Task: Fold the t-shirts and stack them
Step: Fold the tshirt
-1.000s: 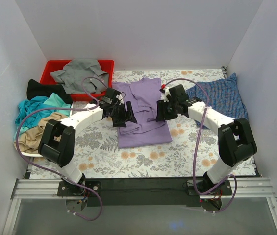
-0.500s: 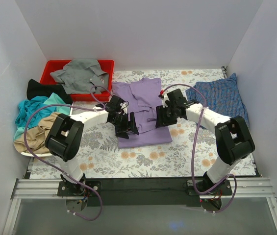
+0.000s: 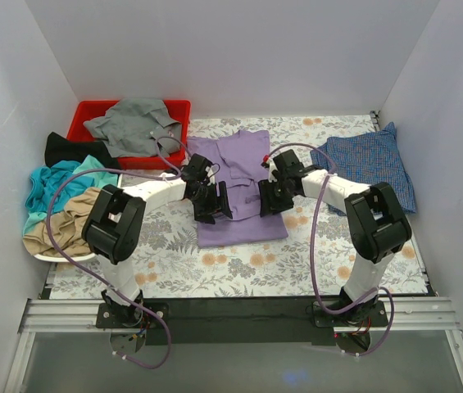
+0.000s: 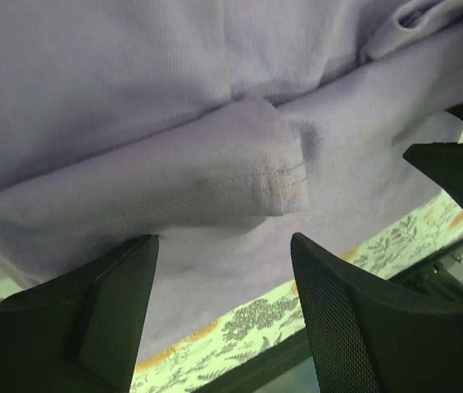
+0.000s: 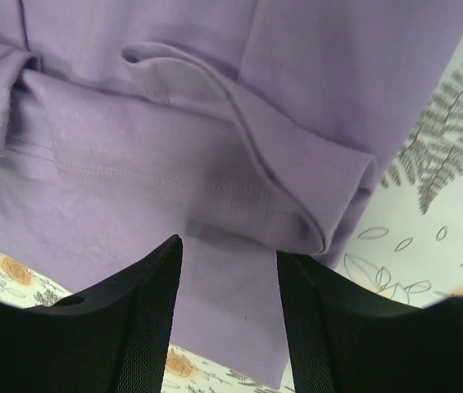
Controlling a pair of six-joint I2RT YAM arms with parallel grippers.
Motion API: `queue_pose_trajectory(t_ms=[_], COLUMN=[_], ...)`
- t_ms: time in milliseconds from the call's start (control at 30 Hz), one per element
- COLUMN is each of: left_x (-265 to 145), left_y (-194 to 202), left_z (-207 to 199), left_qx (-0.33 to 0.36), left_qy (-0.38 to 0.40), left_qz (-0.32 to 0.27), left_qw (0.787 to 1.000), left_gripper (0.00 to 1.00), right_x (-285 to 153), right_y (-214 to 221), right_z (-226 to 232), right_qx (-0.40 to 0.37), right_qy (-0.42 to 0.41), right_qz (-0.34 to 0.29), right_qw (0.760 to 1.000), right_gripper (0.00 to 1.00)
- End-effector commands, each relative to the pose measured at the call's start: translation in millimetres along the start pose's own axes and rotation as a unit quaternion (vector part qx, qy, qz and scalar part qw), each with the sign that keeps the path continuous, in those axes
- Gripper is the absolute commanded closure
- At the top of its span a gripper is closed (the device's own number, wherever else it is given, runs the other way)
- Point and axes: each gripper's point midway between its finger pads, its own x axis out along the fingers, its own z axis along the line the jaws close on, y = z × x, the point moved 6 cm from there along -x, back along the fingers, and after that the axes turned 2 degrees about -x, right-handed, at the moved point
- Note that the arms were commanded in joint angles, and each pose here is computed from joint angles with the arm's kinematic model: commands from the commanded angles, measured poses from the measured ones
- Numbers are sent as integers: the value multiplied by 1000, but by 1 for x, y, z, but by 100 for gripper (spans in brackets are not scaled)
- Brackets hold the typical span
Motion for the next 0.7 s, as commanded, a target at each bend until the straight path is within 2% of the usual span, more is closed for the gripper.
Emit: queue_pose_trajectory(t_ms=[0, 167, 300, 567, 667], left_x=[-1, 2, -1, -30, -37], left_y=[-23, -40, -63, -131, -139], left_z=[-1, -1, -5, -16, -7], left_qx=[15, 26, 40, 44, 34], left_qy=[-33, -59, -79, -95, -122], left_qz=[-50, -72, -111, -196, -214], left_qw=[998, 995, 990, 975, 969], left_gripper=[36, 36, 35, 33, 32], right_x=[-3, 6, 9, 11, 1], right_y=[-28, -46, -73, -117, -128], right_z=[4, 4, 4, -3, -13], right_qx=[-25, -31, -46, -63, -68], right_qy=[2, 1, 5, 19, 47], right_qz=[-33, -39, -61, -100, -120], right_qw=[999, 999, 997, 993, 989], right_gripper=[44, 44, 44, 43, 42])
